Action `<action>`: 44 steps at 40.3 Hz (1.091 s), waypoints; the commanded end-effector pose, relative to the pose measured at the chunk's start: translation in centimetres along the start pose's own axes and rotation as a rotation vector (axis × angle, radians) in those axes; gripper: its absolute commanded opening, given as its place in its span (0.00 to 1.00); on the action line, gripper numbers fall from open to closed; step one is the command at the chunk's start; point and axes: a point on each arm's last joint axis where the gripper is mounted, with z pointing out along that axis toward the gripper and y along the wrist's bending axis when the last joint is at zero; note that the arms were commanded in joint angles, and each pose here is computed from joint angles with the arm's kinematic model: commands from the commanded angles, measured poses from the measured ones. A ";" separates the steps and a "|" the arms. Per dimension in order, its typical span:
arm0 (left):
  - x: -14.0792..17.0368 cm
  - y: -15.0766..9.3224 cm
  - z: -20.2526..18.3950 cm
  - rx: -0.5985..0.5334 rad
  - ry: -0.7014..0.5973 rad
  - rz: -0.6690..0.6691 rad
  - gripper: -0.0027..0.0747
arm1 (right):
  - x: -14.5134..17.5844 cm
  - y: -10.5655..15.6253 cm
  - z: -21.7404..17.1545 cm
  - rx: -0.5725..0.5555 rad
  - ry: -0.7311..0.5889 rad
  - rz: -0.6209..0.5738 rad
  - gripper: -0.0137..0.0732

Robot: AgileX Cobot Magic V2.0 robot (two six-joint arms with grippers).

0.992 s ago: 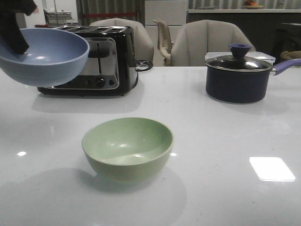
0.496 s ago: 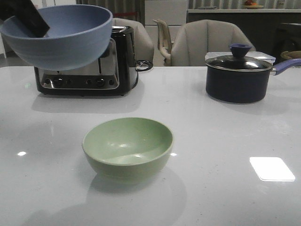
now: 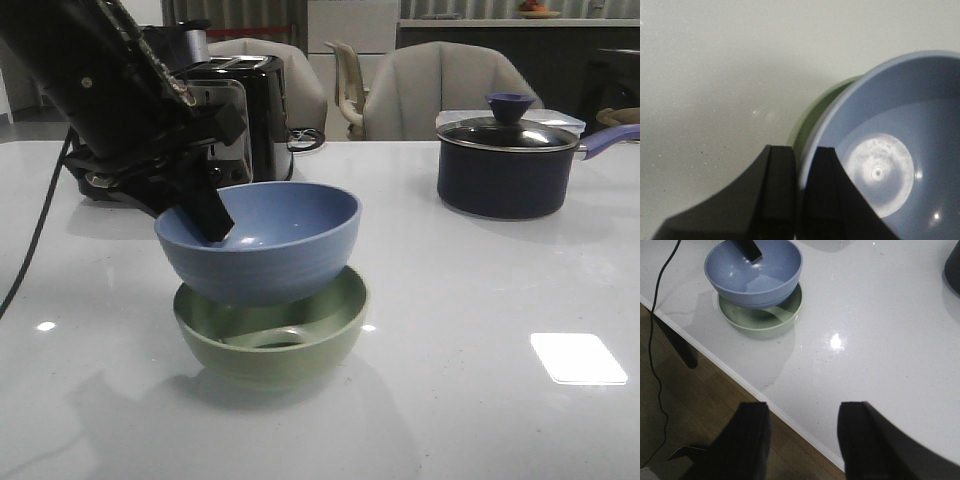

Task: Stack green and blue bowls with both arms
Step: 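Lower the blue bowl into the green bowl and open the left gripper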

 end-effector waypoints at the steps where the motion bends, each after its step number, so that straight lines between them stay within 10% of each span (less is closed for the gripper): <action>1: -1.4 -1.1 -1.6 0.022 -0.102 -0.002 0.17 | -1.2 0.0 -0.5 0.008 -0.090 -0.012 0.66; 9: -1.3 -0.6 -0.4 0.024 -0.075 -0.008 0.22 | -1.2 0.0 -0.5 0.008 -0.090 -0.012 0.66; 21: -1.4 -0.7 -0.4 0.036 -0.088 -0.004 0.68 | -1.2 0.0 -0.5 0.008 -0.090 -0.012 0.66; 44: -1.4 -3.2 -7.9 -0.025 -0.221 0.167 0.68 | -1.2 0.0 -0.5 0.008 -0.090 -0.012 0.66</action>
